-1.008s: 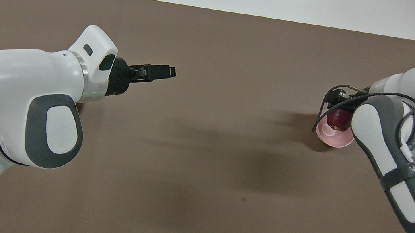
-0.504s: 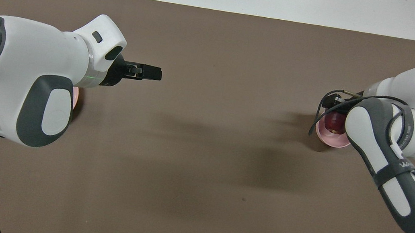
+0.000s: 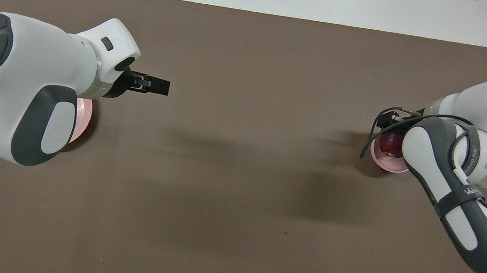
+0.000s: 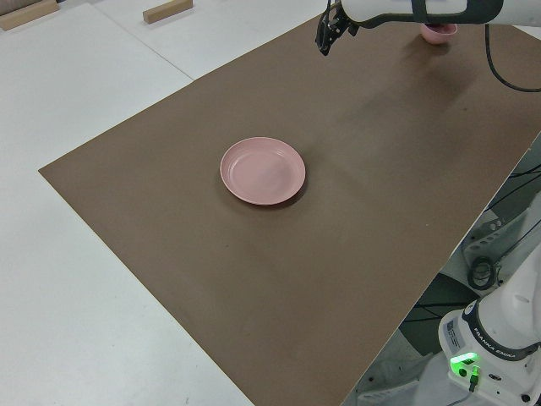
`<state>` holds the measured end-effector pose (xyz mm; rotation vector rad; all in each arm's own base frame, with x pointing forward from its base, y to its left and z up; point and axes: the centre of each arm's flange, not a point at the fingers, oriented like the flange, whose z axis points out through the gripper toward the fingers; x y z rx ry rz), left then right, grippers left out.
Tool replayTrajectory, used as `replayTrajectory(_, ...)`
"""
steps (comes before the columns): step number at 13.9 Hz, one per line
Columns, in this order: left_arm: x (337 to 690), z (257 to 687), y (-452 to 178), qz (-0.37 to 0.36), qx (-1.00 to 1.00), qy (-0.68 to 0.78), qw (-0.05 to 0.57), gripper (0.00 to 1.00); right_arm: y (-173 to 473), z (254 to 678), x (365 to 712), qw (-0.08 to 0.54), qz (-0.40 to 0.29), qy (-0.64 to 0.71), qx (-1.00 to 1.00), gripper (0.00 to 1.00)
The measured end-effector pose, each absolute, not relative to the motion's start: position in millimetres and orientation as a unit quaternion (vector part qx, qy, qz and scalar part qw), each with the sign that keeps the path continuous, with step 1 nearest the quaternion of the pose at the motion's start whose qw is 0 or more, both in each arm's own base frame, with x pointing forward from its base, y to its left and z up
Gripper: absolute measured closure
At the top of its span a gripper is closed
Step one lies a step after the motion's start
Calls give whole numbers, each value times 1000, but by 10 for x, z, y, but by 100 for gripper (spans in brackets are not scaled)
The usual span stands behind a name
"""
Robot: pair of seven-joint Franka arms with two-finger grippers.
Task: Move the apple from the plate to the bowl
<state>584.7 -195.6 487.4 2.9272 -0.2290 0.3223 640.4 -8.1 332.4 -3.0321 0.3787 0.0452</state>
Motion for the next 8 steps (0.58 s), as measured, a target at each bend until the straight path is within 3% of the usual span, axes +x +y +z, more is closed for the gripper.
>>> replayTrajectory(5, 5960, 4972, -1578, 105, 990, -81, 39, 0, -80, 3259, 6404, 42, 19, 124, -991, 29)
replayTrajectory(8, 6024, 5353, -1243, 88, 992, -92, 15, 0, -79, 3215, 6403, 42, 23, 124, -991, 29)
